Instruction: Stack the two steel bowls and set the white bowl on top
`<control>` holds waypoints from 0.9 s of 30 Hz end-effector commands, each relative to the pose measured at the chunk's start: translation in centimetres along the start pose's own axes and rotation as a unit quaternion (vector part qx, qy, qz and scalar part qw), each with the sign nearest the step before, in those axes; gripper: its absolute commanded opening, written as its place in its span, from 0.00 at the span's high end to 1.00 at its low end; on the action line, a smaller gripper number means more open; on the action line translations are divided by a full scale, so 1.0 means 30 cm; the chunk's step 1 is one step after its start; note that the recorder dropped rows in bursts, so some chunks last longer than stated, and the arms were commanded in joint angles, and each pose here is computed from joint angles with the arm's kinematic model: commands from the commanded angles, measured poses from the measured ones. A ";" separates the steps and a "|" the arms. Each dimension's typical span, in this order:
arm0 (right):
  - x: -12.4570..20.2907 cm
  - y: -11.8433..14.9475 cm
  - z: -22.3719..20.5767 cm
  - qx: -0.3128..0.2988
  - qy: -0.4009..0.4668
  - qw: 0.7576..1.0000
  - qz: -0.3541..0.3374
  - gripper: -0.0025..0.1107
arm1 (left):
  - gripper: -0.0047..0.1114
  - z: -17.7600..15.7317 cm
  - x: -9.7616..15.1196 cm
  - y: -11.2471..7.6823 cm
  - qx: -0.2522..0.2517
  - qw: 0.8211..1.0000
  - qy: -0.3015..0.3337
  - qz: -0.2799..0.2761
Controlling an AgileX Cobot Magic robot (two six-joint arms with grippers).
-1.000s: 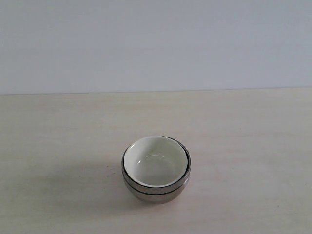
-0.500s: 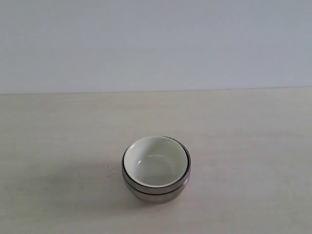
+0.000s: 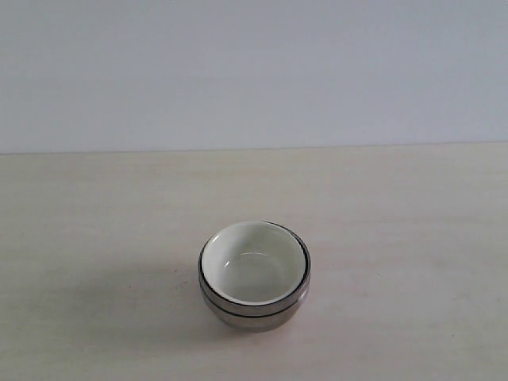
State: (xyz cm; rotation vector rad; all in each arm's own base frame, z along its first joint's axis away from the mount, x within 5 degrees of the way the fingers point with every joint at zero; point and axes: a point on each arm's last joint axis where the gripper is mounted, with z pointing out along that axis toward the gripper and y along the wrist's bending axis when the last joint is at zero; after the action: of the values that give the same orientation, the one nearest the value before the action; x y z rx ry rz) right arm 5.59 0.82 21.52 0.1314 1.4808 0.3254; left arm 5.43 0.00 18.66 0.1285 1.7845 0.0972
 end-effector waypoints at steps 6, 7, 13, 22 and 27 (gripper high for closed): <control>0.003 -0.011 -0.002 0.013 -0.001 1.000 -0.010 0.98 | 0.92 0.001 0.003 -0.001 0.001 1.000 0.001 -0.003; 0.003 -0.011 -0.002 0.013 -0.001 1.000 -0.010 0.98 | 0.92 0.001 0.003 -0.001 0.001 1.000 0.001 -0.003; 0.004 -0.009 -0.002 0.009 0.000 1.000 -0.018 0.98 | 0.92 0.001 0.003 -0.001 0.001 1.000 0.001 -0.003; 0.027 -0.008 -0.002 0.005 0.038 0.996 -0.081 0.98 | 0.92 0.001 0.003 -0.001 0.001 1.000 0.001 -0.003; 0.035 -0.011 -0.003 0.008 0.052 0.995 -0.084 0.98 | 0.92 0.001 0.003 -0.001 0.001 1.000 0.001 -0.003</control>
State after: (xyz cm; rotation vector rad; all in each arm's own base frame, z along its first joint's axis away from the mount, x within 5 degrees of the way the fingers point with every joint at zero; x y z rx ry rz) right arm 5.62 0.83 20.66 0.0078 1.5747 0.1974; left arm 5.43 0.00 18.66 0.1285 1.7845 0.0972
